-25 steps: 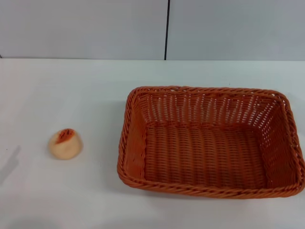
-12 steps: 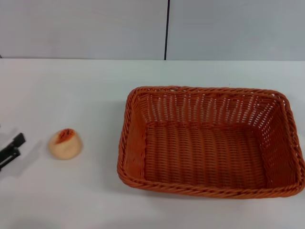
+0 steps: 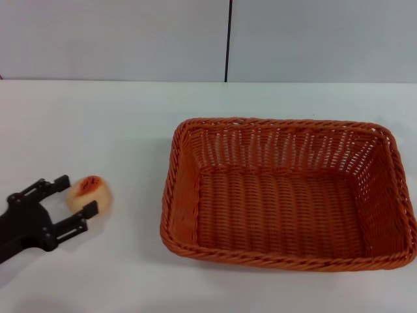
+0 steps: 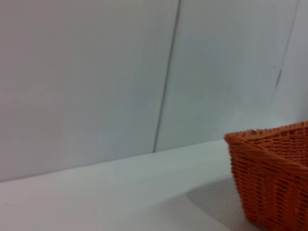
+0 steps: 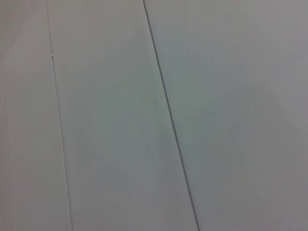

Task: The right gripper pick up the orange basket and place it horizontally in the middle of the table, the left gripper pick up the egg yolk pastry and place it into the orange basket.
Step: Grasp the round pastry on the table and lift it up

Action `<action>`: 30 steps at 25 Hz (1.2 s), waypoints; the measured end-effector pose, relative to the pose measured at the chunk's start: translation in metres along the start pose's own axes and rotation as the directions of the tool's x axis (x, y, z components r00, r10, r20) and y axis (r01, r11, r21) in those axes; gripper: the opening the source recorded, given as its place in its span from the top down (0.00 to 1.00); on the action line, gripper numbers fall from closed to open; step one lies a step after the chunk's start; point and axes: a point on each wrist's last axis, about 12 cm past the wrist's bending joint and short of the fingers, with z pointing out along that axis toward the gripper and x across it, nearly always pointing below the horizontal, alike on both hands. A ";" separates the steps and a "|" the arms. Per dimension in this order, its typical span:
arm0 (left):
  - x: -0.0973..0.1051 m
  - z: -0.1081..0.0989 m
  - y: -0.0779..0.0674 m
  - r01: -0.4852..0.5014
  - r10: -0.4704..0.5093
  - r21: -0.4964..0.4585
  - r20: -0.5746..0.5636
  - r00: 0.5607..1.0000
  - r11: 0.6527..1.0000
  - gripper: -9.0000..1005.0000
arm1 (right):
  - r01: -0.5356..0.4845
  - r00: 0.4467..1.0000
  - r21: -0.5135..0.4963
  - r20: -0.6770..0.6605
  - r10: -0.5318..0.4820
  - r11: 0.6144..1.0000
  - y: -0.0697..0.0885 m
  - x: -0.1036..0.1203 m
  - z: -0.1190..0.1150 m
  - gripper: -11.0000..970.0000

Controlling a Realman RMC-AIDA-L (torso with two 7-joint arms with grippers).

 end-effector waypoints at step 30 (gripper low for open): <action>0.014 0.015 -0.006 -0.022 0.022 -0.054 -0.008 1.000 0.998 0.70 | -0.006 1.000 0.015 -0.027 0.007 1.000 -0.001 0.004 0.001 0.55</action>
